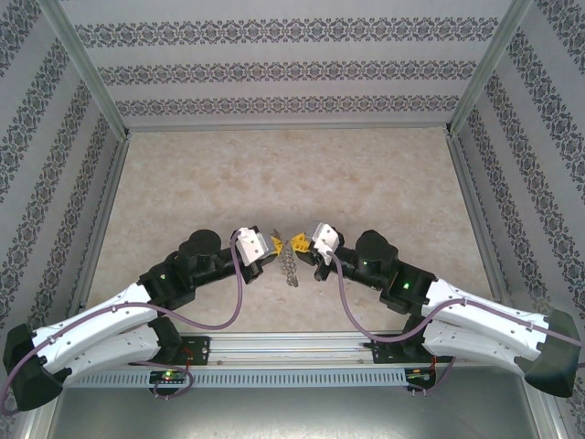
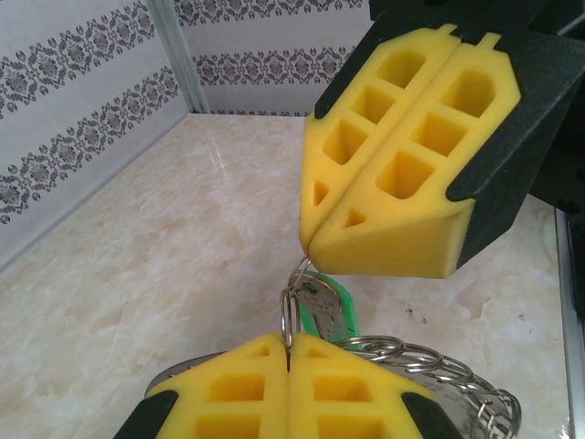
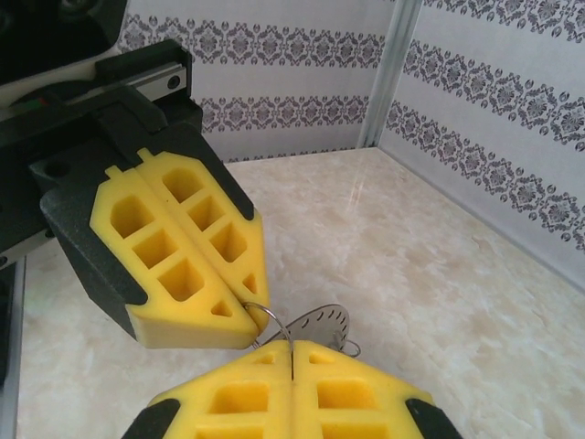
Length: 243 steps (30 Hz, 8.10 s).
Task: Put the keys on the keyring
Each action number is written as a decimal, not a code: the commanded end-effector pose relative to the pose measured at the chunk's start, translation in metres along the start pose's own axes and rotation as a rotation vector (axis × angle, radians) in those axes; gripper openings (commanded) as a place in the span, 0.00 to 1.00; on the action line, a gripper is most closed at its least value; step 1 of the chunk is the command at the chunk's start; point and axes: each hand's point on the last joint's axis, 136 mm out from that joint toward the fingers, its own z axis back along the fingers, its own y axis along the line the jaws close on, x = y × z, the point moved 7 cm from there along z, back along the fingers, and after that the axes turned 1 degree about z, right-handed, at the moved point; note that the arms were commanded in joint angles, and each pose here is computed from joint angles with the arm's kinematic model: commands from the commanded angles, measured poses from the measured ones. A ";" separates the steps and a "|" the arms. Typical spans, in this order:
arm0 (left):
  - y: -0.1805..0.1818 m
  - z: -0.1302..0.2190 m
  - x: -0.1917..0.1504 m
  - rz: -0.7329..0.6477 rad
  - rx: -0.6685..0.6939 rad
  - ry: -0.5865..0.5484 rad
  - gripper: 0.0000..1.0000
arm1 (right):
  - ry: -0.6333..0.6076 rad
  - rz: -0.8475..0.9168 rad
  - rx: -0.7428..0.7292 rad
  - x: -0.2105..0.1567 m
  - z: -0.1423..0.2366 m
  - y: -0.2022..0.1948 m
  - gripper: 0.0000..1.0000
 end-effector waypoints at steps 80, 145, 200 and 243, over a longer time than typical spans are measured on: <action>-0.004 0.001 -0.006 -0.029 -0.001 0.089 0.00 | 0.326 -0.134 0.152 0.002 -0.041 -0.005 0.47; -0.012 0.007 -0.003 -0.029 -0.062 0.022 0.00 | 0.245 -0.036 0.205 0.003 -0.003 0.000 0.00; -0.027 0.014 0.006 -0.029 -0.203 -0.067 0.00 | 0.130 0.086 0.337 -0.002 0.017 0.015 0.00; -0.027 0.015 0.007 -0.027 -0.205 -0.077 0.00 | 0.058 0.071 0.364 0.002 0.016 0.016 0.00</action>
